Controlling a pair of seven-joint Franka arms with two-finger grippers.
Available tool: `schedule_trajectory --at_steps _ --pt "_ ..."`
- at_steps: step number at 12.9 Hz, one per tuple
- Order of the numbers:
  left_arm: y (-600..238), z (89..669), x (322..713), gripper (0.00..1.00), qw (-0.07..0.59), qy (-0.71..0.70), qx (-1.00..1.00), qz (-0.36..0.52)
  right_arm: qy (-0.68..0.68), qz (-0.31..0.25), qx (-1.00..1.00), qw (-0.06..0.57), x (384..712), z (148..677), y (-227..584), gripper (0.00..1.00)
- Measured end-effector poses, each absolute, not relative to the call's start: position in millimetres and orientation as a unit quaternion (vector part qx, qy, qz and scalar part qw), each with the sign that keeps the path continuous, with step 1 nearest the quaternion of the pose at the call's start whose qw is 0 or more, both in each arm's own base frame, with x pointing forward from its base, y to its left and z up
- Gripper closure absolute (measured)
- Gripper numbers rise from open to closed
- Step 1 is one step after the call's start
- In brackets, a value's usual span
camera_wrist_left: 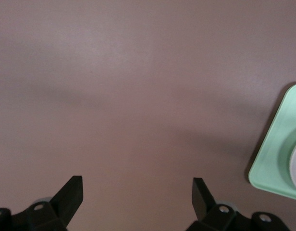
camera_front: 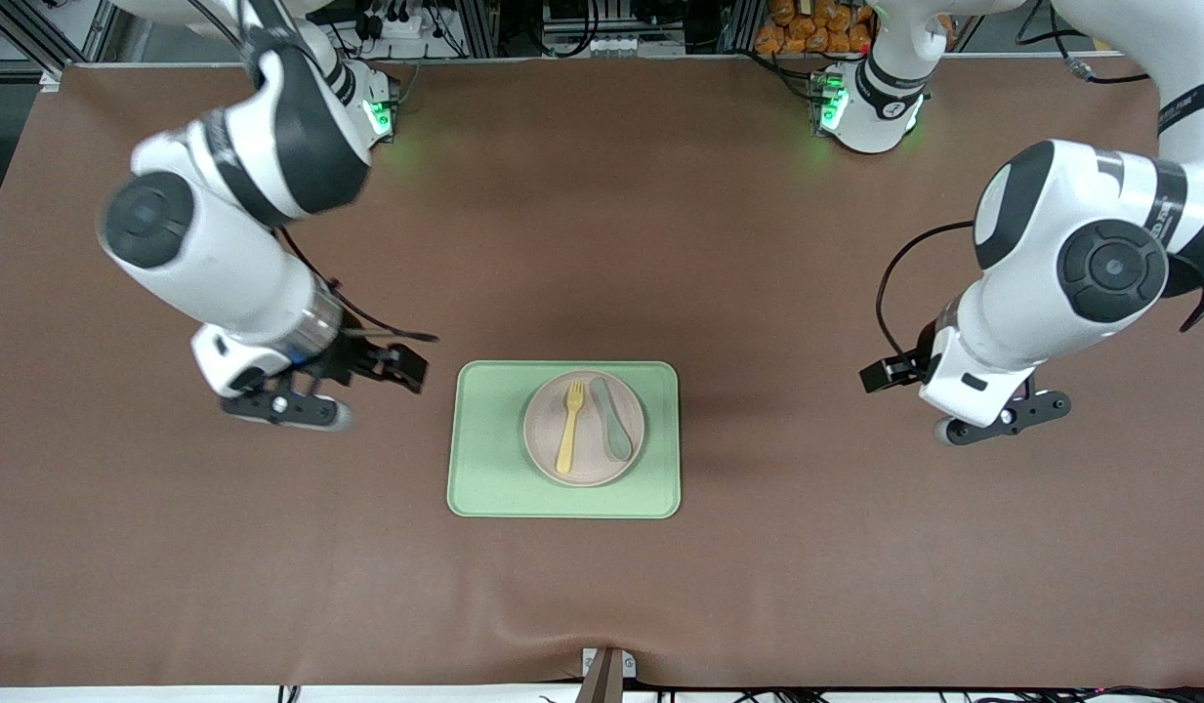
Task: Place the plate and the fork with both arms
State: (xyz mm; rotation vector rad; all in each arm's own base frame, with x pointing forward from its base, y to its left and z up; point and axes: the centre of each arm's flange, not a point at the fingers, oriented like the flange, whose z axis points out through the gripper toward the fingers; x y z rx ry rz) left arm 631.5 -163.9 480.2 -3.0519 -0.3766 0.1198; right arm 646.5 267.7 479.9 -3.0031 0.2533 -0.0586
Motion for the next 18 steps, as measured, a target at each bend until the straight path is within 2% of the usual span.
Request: schedule_trajectory --at_steps 4,7,8,9,10,12,15,18 --pt "-140.9 500.2 605.4 0.0 0.045 -0.096 -0.994 0.038 0.068 -0.013 -0.996 0.056 674.5 400.9 329.9 0.0" --pt "-128.2 521.6 579.3 0.0 0.058 -0.066 -0.995 0.046 0.058 -0.032 -0.996 0.061 687.2 332.9 358.7 0.1" --pt "-123.2 533.2 570.6 0.0 0.062 -0.053 -0.995 0.05 0.054 -0.032 -0.996 0.059 687.1 307.5 366.3 0.1" --pt "-113.4 548.2 563.6 0.0 0.064 -0.044 -0.996 0.048 0.049 -0.03 -0.997 0.055 684.6 283.8 374.9 0.16" --pt "-100.5 564.1 557.0 0.0 0.063 -0.034 -0.996 0.044 0.043 -0.027 -0.997 0.05 680.2 265.8 383.8 0.16" --pt "-83.7 589.5 541.8 0.0 0.064 0.0 -0.997 0.045 0.035 -0.021 -0.998 0.046 672.6 252.4 397.8 0.31" --pt "-77.0 623.3 523.6 0.0 0.047 0.051 -0.996 0.06 0.033 -0.014 -0.998 0.043 662.3 249.3 412.0 0.33" --pt "-48.1 641.2 524.5 0.0 0.025 0.056 -0.997 0.053 0.02 -0.004 -0.999 0.036 644.4 238.0 435.2 0.33"
